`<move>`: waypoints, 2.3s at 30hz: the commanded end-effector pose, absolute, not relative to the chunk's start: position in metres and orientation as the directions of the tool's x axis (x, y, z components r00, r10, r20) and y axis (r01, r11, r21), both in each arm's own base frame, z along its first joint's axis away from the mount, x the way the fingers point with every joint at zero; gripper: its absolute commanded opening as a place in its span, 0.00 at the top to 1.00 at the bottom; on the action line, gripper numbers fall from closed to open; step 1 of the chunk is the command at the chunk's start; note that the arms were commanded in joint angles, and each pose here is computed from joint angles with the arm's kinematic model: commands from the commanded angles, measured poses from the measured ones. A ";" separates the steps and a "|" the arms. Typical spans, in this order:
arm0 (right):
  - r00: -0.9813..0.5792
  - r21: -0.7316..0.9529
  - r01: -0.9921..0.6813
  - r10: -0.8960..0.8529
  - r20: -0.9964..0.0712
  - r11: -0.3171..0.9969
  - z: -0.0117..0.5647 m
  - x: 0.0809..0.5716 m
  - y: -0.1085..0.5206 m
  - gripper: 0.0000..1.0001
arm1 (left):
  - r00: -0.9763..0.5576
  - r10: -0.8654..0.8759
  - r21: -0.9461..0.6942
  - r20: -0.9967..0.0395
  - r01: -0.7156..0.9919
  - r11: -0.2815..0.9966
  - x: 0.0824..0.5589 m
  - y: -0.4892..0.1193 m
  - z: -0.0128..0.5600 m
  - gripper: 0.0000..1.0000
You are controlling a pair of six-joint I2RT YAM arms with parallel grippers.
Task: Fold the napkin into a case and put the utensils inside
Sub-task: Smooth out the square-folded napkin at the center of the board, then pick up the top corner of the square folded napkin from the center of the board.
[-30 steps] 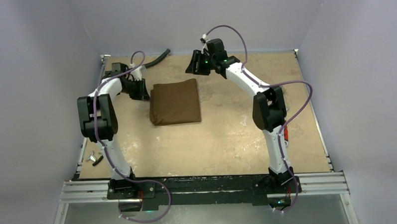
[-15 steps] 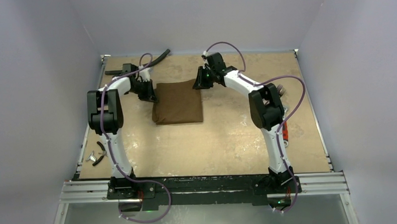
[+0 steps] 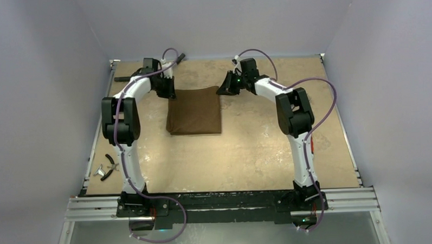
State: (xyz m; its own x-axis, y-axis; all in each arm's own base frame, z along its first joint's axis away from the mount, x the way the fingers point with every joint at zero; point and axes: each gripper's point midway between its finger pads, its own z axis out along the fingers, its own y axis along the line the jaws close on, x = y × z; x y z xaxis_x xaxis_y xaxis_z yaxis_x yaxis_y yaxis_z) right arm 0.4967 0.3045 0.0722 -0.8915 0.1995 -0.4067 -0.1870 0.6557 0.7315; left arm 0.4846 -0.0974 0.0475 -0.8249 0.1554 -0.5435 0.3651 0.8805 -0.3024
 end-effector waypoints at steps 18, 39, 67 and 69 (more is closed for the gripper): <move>-0.924 0.799 -0.139 0.213 -0.317 0.585 0.017 0.514 0.316 0.88 | -0.786 0.469 -0.426 -0.402 0.614 0.665 0.341 -0.178 0.035 1.00; -0.848 0.818 -0.156 0.350 -0.398 0.553 0.072 0.431 0.268 0.80 | -0.663 0.596 -0.197 -0.454 0.727 0.658 0.359 -0.148 0.047 1.00; -0.925 0.841 -0.149 0.227 -0.305 0.521 0.027 0.396 0.314 0.92 | -0.811 0.341 -0.141 -0.475 0.452 0.881 0.410 -0.043 0.036 1.00; -0.922 0.840 -0.153 0.231 -0.311 0.520 0.028 0.397 0.314 0.92 | -0.804 0.333 -0.130 -0.492 0.446 0.886 0.413 -0.043 0.044 1.00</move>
State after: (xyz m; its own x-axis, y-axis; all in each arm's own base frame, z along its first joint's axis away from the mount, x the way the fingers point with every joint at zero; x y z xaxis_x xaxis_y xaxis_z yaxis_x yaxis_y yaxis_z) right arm 0.3968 0.3157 0.0242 -0.9301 0.2296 -0.2868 -0.1320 0.5198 0.8441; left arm 0.3997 -0.0436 0.0307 -0.8324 0.3396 -0.4379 0.4508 0.8746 -0.1787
